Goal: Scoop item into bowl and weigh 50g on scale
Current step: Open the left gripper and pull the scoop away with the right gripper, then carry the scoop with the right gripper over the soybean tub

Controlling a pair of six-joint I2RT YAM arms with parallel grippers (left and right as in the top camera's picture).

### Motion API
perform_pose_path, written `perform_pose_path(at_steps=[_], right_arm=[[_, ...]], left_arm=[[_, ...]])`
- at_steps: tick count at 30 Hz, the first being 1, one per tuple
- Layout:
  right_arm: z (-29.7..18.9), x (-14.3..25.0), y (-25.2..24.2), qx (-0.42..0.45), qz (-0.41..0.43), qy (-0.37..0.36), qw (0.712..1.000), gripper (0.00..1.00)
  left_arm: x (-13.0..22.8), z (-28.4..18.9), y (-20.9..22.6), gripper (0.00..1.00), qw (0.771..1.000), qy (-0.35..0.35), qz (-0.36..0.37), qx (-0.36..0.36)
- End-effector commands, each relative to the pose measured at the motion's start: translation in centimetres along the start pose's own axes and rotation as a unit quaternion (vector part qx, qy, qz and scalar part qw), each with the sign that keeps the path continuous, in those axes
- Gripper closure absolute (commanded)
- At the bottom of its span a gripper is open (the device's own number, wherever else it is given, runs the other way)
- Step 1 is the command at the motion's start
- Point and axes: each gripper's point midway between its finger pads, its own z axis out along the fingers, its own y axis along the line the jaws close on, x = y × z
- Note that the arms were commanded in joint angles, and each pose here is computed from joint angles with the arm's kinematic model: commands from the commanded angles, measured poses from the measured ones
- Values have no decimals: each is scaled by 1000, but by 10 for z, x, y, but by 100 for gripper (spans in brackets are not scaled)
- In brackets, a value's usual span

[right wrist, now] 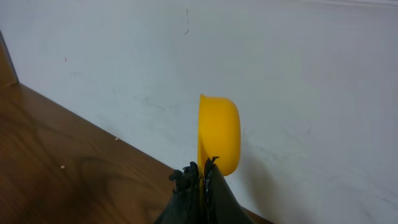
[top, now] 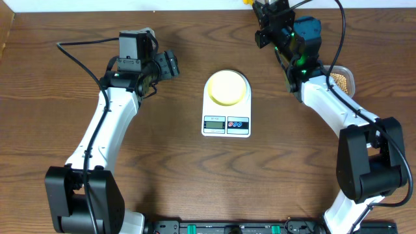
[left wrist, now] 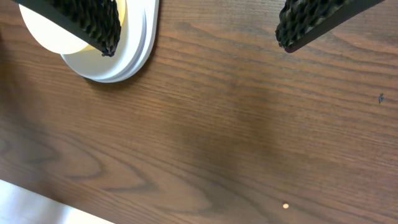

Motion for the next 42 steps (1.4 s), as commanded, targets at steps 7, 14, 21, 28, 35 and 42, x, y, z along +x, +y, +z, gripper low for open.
perform_pose_path(at_steps=[7, 14, 21, 28, 35, 42], right_arm=[[-5, -6, -33, 31, -10, -7, 999, 99], [-7, -5, -42, 39, -10, -7, 999, 99], [-10, -3, -50, 47, -9, -4, 999, 99], [-12, -4, -58, 54, -10, -6, 998, 99], [-14, -3, -64, 60, -10, -5, 998, 99], [-15, -1, -67, 62, -9, -2, 998, 99]], left_arm=[[-2, -5, 2, 18, 1000, -5, 9, -7], [12, -5, 7, 18, 1000, 24, 5, -18], [14, -5, 8, 18, 999, 28, 12, -19], [19, -5, 10, 18, 998, 39, 46, -22], [16, -6, 20, 17, 996, 31, 59, -52], [14, -6, 22, 17, 996, 27, 59, -58]])
